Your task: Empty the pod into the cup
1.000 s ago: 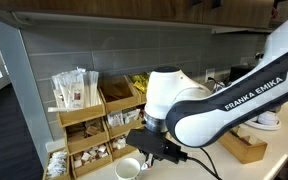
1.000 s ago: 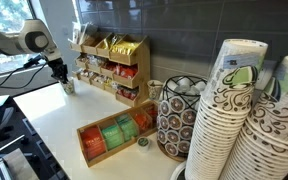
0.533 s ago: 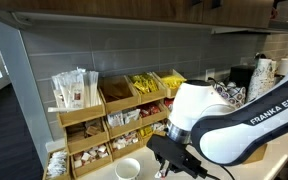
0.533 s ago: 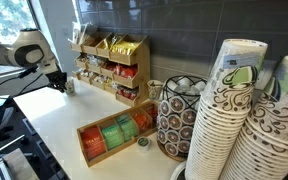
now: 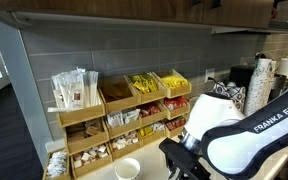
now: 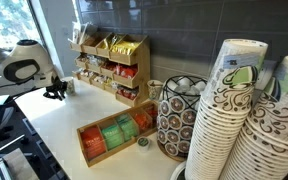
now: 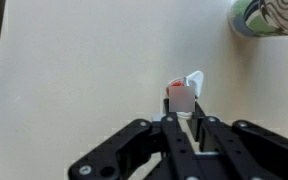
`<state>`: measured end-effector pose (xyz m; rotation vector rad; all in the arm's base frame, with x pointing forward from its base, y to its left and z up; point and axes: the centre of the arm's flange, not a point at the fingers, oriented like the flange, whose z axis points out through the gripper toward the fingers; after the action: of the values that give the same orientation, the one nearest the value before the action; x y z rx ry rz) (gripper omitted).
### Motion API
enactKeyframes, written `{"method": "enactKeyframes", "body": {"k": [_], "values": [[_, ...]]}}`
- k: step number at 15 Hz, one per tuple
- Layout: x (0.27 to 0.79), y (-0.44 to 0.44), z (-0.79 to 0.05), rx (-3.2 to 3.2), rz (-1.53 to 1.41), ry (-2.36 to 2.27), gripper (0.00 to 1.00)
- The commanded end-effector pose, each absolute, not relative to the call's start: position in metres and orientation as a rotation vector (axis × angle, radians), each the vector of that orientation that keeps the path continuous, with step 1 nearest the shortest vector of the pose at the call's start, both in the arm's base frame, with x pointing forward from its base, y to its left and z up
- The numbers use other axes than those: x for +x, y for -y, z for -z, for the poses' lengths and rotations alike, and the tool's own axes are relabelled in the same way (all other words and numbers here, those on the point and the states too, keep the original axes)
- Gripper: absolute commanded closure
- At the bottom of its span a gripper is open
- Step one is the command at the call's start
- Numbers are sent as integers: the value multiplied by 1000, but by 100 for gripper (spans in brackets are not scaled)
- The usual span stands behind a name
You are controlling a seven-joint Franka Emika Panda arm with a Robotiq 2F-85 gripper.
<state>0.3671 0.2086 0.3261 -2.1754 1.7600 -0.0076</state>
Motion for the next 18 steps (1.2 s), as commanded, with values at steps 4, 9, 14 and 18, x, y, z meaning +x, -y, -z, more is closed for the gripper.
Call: {"method": "enactKeyframes", "body": {"k": [4, 9, 14, 18], "values": [[344, -199, -305, -1982, -76, -1807, 95], [341, -200, -293, -1966, -126, -1819, 95], [340, -204, -277, -1989, -164, -1800, 95], [339, -201, -278, -1994, -160, -1805, 56]]}}
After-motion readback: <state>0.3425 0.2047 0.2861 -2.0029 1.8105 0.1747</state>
